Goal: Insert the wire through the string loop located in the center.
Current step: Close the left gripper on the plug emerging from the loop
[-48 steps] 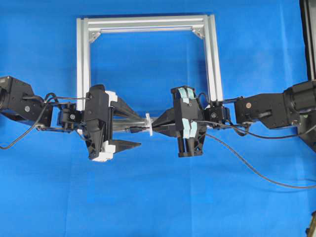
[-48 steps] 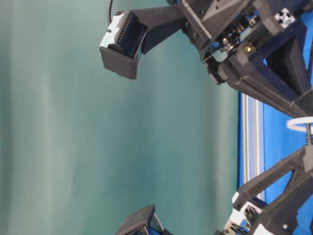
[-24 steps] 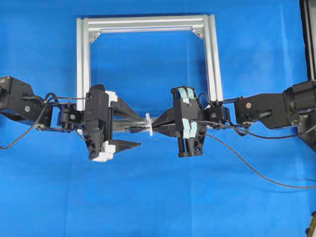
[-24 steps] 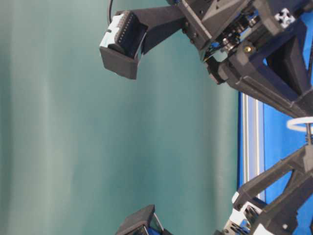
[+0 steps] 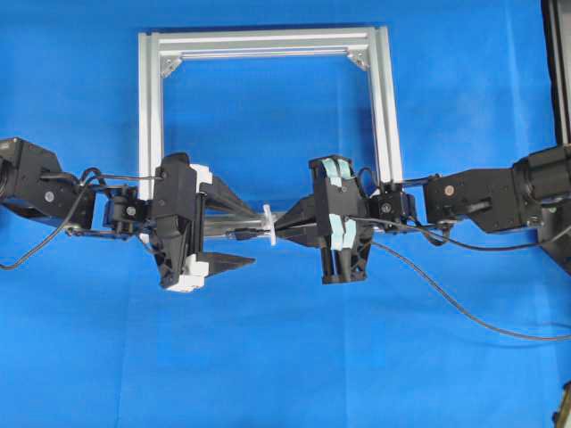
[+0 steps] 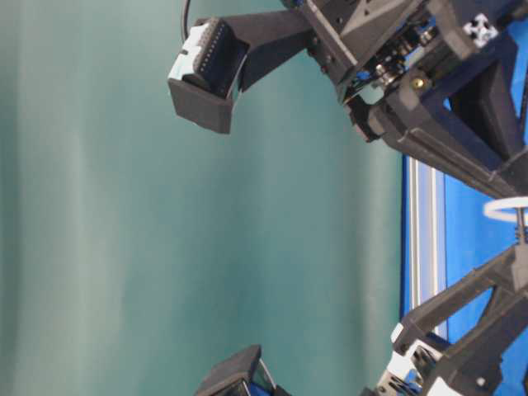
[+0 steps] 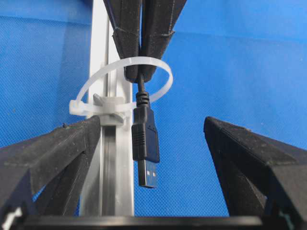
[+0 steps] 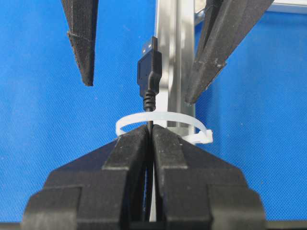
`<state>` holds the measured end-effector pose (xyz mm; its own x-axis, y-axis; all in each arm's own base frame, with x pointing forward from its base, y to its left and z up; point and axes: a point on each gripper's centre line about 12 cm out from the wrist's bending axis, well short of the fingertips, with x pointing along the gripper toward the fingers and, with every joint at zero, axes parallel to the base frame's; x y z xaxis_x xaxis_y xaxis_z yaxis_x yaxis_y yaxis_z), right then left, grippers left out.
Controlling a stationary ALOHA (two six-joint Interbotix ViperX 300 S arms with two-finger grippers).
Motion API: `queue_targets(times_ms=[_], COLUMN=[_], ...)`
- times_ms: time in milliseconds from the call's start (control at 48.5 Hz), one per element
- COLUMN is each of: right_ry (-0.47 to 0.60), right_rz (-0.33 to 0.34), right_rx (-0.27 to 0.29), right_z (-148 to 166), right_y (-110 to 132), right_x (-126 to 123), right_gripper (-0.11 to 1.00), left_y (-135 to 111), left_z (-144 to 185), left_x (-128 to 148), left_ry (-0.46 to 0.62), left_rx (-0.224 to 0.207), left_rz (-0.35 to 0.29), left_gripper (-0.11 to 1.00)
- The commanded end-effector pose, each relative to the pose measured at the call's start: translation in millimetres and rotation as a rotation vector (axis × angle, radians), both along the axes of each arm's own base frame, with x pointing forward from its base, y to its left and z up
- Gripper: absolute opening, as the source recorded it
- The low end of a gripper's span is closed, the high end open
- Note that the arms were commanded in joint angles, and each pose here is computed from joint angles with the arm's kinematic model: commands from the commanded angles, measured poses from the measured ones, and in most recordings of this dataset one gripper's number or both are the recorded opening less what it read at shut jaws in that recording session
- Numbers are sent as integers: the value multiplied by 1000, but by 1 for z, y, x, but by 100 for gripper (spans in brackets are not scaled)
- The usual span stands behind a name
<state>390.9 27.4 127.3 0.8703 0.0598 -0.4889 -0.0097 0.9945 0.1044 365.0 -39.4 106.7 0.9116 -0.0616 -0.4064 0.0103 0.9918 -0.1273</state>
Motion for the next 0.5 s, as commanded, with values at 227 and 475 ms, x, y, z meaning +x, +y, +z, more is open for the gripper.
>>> queue_targets(times_ms=[227,475], right_ry=[-32,-32], right_rz=[0,-1], right_rx=[3,4], right_z=[9,9], right_y=[1,1], right_x=[3,3], right_gripper=[-2,-2], left_y=[-2,1], left_z=[9,11], left_x=[4,7], left_ry=[-31,-36], left_rx=[-2,-7], left_rz=[-5,5], left_gripper=[82,39])
